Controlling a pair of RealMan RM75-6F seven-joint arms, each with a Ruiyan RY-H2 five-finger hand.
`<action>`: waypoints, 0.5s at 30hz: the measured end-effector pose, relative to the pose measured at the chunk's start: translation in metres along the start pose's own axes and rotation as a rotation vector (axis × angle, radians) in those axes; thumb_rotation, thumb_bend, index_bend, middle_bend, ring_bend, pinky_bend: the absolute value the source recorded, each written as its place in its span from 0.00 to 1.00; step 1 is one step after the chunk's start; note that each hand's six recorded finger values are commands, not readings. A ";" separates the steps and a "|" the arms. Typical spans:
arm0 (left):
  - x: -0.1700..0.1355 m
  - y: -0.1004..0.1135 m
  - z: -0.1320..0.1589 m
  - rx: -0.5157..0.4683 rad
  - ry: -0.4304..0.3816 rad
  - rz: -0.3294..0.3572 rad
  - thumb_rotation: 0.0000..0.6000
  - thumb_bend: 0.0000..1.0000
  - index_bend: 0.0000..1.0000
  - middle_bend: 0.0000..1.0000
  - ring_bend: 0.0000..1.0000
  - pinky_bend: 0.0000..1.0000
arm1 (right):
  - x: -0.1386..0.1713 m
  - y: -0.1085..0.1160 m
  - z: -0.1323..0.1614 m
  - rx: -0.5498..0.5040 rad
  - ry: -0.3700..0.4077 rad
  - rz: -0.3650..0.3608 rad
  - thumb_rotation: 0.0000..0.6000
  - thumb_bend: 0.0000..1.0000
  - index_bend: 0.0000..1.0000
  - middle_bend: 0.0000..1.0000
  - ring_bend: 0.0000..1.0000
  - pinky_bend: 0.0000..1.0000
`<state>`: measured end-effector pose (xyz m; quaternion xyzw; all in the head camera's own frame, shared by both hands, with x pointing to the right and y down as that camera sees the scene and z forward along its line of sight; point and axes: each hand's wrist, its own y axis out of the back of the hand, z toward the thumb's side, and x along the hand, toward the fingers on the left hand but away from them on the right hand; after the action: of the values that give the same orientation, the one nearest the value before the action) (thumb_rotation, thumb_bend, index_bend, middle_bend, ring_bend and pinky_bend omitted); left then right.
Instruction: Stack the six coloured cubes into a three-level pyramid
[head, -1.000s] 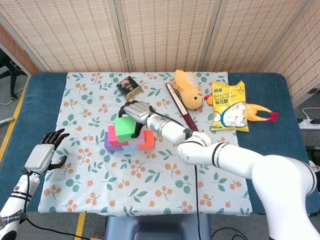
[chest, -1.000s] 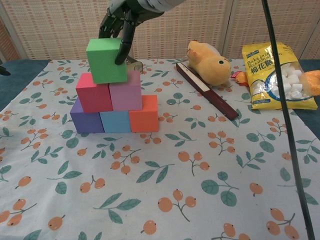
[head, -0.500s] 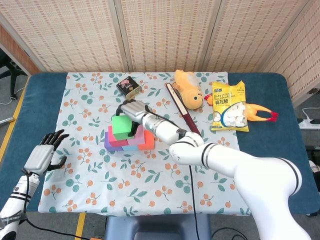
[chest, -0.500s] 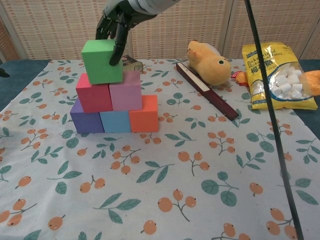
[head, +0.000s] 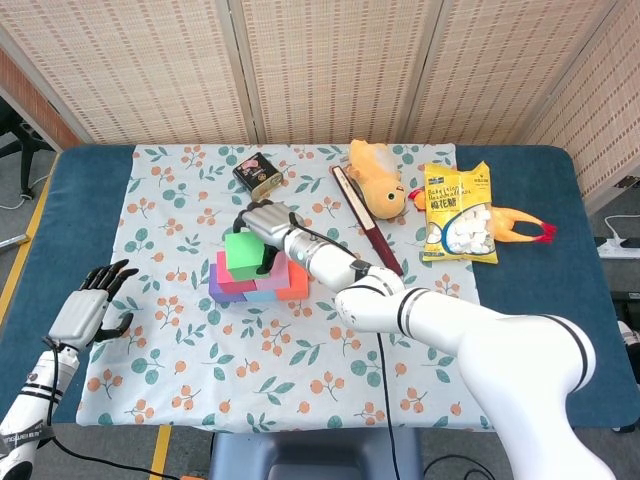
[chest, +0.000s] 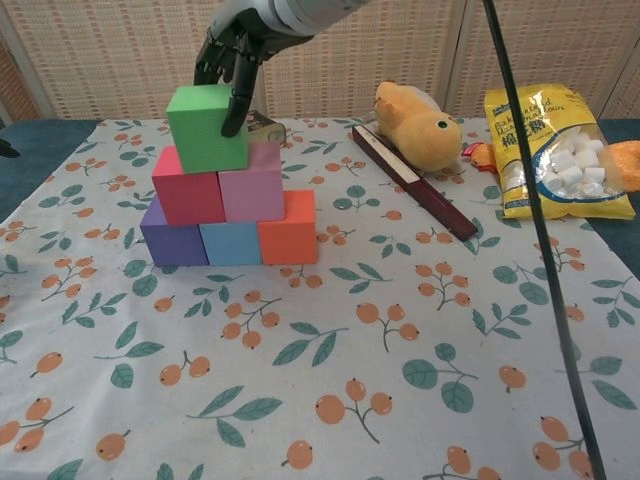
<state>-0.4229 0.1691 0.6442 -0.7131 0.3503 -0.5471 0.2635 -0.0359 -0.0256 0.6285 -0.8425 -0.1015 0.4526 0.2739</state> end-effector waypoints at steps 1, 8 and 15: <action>0.000 0.000 0.000 -0.002 0.000 0.001 1.00 0.44 0.13 0.00 0.00 0.00 | 0.000 0.000 0.000 0.001 -0.001 0.000 0.98 0.15 0.40 0.13 0.00 0.01; 0.000 -0.001 0.000 -0.003 -0.001 -0.003 1.00 0.44 0.13 0.00 0.00 0.00 | 0.001 -0.001 0.000 0.004 -0.006 0.000 0.98 0.15 0.40 0.13 0.00 0.00; 0.000 0.000 -0.002 -0.005 0.000 0.001 1.00 0.44 0.13 0.00 0.00 0.00 | 0.001 -0.003 0.000 0.007 -0.013 0.001 0.95 0.15 0.26 0.13 0.00 0.00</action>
<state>-0.4246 0.1692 0.6444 -0.7135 0.3521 -0.5463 0.2620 -0.0352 -0.0231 0.6296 -0.8387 -0.1012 0.4586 0.2757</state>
